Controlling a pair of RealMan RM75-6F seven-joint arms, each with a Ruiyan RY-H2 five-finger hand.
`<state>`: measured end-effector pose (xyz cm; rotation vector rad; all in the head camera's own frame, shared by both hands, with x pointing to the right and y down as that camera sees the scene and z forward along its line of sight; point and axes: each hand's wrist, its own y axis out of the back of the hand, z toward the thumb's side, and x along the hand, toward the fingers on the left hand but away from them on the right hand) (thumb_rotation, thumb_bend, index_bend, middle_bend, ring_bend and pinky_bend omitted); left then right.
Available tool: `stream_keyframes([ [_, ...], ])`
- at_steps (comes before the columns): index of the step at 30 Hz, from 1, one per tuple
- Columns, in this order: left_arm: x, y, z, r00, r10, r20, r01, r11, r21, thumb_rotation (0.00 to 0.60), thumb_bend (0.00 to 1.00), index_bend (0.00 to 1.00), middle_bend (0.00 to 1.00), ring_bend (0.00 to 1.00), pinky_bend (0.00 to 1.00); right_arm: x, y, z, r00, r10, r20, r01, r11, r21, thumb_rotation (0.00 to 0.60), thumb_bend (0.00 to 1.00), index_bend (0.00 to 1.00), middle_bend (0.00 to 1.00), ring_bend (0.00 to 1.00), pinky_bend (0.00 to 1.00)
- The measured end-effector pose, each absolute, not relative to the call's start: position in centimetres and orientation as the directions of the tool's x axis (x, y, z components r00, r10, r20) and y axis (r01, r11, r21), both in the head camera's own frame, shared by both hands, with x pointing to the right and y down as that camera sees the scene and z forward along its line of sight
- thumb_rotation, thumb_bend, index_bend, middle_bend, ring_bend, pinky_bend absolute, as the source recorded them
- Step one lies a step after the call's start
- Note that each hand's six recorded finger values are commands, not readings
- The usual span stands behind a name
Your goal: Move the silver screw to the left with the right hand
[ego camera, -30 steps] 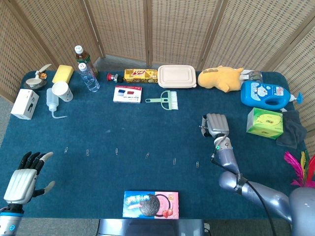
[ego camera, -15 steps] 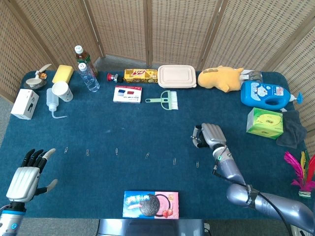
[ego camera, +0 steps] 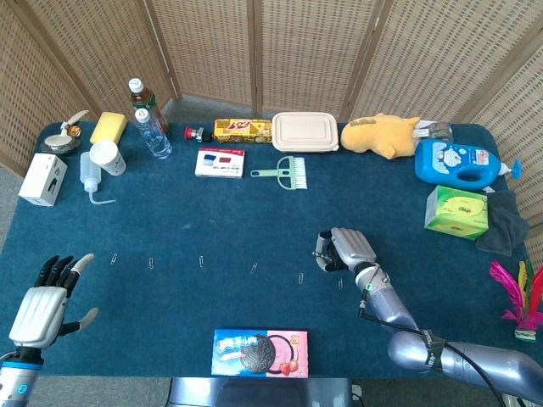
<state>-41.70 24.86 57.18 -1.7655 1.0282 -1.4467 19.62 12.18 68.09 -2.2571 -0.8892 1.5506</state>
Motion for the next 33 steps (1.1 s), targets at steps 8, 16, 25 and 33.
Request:
stream_keyframes([
  [8,-41.4,24.9,57.3,0.106,-0.865,0.491,-0.186,-0.502,-0.845,0.6,0.39,0.06,0.18,0.09,0.02,20.2,13.4,68.3,0.226,0.589,-0.776,0.322,-0.797,-0.512,0.6,0.43,0.67,0.91,0.92,0.78],
  [16,-41.2,24.8,57.1,0.113,-0.867,0.485,-0.182,-0.498,-0.848,0.6,0.39,0.05,0.18,0.09,0.02,21.5,15.0,68.8,0.204,0.562,-0.801,0.316,-0.813,-0.49,0.6,0.43,0.66,0.91,0.92,0.78],
  [25,-41.2,25.1,56.7,0.107,-0.868,0.485,-0.176,-0.496,-0.85,0.6,0.39,0.05,0.18,0.09,0.02,21.8,15.8,69.1,0.211,0.552,-0.807,0.301,-0.822,-0.484,0.6,0.43,0.66,0.91,0.91,0.78],
  [33,-41.4,25.3,56.4,0.101,-0.87,0.483,-0.174,-0.494,-0.852,0.6,0.39,0.05,0.18,0.09,0.02,21.0,15.7,69.2,0.232,0.55,-0.803,0.296,-0.826,-0.48,0.6,0.43,0.65,0.91,0.91,0.78],
])
